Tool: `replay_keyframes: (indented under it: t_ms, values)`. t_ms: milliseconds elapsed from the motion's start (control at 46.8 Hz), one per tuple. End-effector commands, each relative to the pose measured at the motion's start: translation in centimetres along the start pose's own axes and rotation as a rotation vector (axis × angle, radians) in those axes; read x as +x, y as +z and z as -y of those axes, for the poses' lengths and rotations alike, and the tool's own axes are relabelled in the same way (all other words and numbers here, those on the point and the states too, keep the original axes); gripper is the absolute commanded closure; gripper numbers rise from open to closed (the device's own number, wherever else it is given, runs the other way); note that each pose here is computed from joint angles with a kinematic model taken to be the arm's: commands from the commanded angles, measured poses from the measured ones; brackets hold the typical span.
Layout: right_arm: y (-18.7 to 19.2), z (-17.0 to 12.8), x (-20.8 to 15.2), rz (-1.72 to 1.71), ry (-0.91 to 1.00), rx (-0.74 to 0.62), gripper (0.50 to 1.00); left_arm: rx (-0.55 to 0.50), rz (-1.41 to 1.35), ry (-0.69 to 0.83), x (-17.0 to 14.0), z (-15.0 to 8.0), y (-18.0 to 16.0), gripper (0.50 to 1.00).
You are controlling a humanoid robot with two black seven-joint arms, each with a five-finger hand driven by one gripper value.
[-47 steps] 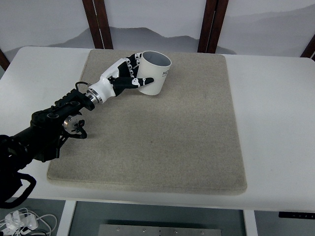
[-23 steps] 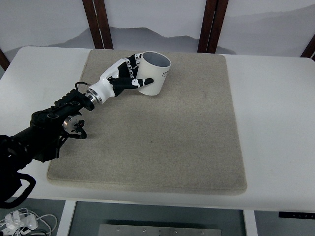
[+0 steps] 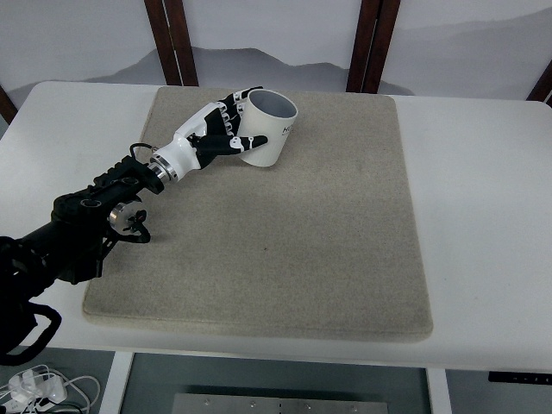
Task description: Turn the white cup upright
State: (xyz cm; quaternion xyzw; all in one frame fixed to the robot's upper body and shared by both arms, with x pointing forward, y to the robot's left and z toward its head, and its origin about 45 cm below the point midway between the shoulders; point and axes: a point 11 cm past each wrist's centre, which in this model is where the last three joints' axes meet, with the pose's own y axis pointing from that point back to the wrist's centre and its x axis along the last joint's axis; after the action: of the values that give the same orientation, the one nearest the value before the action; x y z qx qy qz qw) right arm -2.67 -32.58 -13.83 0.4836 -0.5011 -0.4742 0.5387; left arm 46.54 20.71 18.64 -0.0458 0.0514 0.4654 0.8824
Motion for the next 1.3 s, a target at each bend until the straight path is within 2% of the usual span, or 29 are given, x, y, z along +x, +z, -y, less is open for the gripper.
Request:
replay_keyframes:
  t_ms: [0,470,641,918,1111,1282]
  values:
    - [0.0,0.0,0.0,-0.001,0.0,0.0,0.548,0.0,-0.001,-0.001,0.0,0.0,0.0,0.508]
    - [0.0,0.0,0.0,0.0,0.0,0.0,0.548,-0.021,-0.003,-0.011,-0.2,0.5,0.9,0.506]
    - [0.0,0.0,0.0,-0.001,0.0,0.0,0.548,-0.069,0.005,-0.015,0.0,1.6,3.3,0.506]
    - [0.0,0.0,0.0,0.0,0.0,0.0,0.548,-0.171,-0.012,0.037,1.8,2.1,7.1,0.506]
    - [0.0,0.0,0.0,0.0,0.0,0.0,0.548,-0.257,-0.066,0.136,3.9,1.7,9.1,0.506]
    - [0.0,0.0,0.0,-0.001,0.0,0.0,0.548,-0.32,-0.118,0.305,7.2,0.5,10.1,0.506]
